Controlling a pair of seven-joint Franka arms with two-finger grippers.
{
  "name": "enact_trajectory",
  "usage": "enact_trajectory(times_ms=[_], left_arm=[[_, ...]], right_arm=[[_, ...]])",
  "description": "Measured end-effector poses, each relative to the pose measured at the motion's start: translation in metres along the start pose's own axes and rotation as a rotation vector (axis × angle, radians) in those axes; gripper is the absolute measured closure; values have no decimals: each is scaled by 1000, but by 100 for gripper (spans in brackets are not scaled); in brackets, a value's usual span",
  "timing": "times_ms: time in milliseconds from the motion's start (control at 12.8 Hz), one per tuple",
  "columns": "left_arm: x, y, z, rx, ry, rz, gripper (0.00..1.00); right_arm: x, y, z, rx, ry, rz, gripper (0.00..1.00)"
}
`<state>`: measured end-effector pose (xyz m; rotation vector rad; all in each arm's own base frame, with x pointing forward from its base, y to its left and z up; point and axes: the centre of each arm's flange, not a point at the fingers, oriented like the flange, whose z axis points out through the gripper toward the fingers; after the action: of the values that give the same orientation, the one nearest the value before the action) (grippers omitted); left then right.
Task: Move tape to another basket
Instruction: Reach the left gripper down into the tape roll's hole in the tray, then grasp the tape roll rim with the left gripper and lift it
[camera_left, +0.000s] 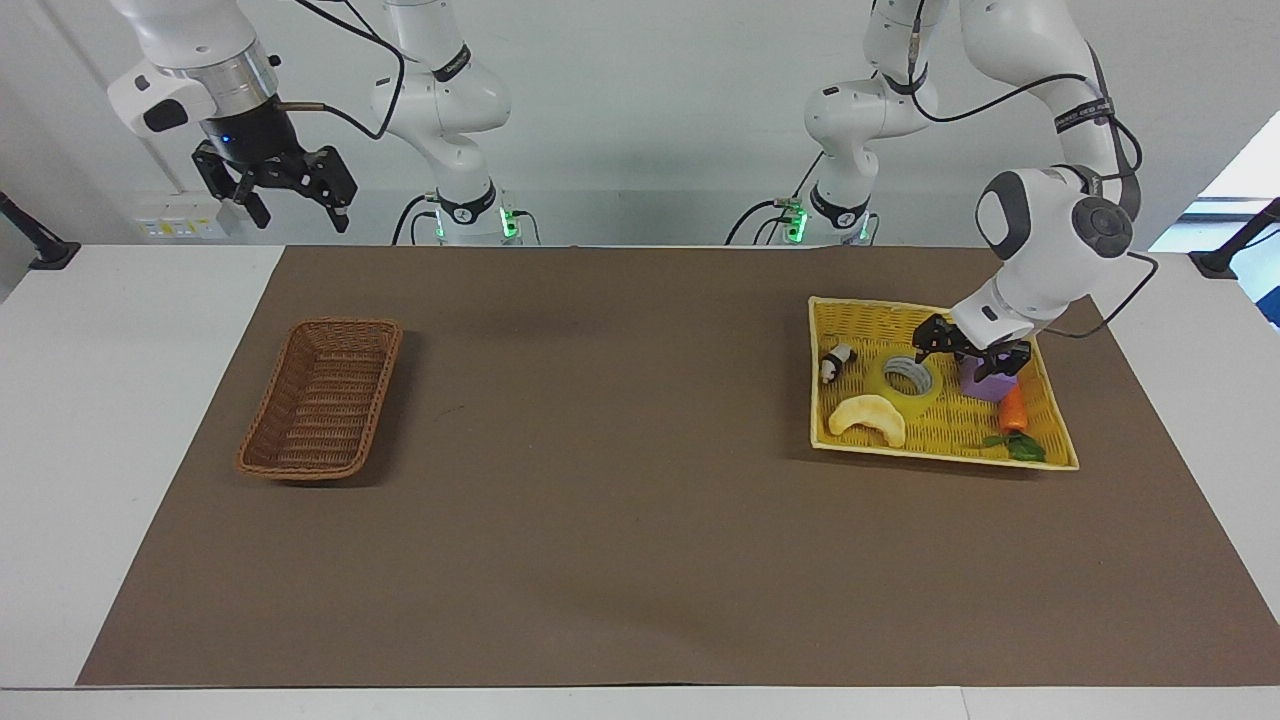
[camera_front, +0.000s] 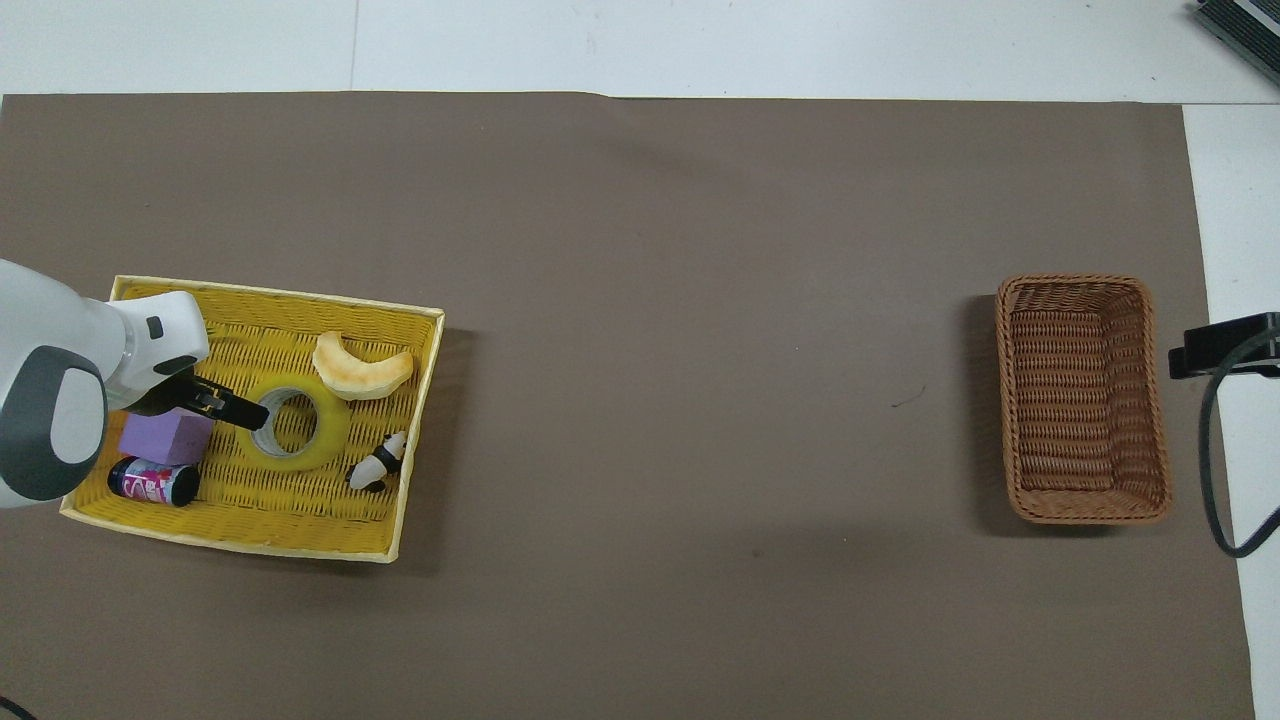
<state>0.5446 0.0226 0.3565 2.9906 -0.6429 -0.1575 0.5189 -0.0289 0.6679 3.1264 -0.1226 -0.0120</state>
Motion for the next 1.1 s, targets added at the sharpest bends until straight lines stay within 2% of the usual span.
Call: enact_trajectory(times_ms=[157, 235, 313, 470, 626, 783, 1096], left_arm=[[3, -3, 14, -15, 16, -34, 0], [4, -2, 21, -17, 16, -45, 8], [3, -1, 28, -20, 13, -53, 8], [0, 0, 43, -18, 20, -67, 31], [-2, 1, 52, -15, 25, -81, 59], [-2, -1, 50, -17, 29, -91, 78], [3, -4, 36, -56, 38, -122, 78]], right_arm=[[0, 0, 0, 0, 0, 0, 0], [0, 0, 0, 0, 0, 1, 0], [0, 0, 0, 0, 0, 1, 0], [0, 0, 0, 0, 0, 1, 0], [0, 0, 0, 0, 0, 1, 0], [0, 0, 0, 0, 0, 1, 0], [0, 0, 0, 0, 0, 1, 0]])
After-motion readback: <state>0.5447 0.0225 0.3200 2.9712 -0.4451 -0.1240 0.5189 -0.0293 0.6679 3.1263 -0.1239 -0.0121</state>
